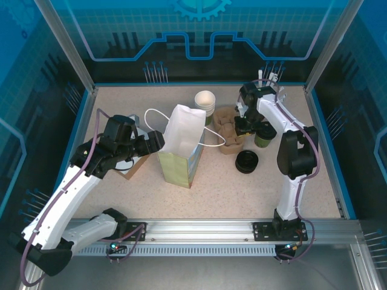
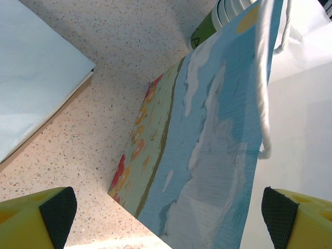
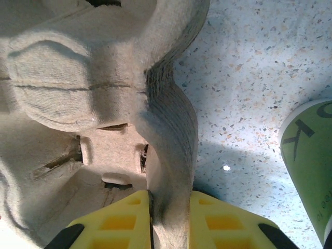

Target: Pack the takeout coffee

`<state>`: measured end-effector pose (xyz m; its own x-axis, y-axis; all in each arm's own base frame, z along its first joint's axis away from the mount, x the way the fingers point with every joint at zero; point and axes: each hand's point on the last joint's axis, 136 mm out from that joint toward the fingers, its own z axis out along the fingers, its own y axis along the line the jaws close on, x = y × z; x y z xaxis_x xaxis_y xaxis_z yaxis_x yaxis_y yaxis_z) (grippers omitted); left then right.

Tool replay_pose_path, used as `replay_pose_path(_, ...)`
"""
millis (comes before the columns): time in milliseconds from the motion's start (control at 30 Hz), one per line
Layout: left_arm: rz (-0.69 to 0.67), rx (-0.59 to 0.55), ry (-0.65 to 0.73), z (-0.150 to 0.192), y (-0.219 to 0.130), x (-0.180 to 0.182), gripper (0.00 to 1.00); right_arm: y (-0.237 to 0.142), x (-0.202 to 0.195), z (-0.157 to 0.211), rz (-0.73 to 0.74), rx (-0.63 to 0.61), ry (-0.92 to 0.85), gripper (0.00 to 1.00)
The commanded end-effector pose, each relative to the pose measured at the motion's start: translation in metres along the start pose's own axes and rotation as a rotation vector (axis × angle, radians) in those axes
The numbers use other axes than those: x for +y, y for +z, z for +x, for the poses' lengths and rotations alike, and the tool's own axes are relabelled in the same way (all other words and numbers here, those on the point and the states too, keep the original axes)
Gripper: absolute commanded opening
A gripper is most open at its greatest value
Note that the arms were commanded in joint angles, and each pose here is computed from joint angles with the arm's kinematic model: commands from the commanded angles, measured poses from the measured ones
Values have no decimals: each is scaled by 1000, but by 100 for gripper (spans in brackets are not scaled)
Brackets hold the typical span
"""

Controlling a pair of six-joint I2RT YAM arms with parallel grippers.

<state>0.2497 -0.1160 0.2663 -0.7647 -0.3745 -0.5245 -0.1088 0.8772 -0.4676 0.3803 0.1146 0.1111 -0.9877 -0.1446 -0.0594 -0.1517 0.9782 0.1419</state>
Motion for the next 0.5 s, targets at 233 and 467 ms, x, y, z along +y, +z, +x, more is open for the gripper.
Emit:
replay_pose_path(233, -2, -29, -12, -5, -3, 2, 96, -27, 8, -2, -86, -63, 30, 19)
replay_pose_path(467, 4, -33, -6, -8, -5, -1, 96, -30, 3, -1, -102, -50, 48, 20)
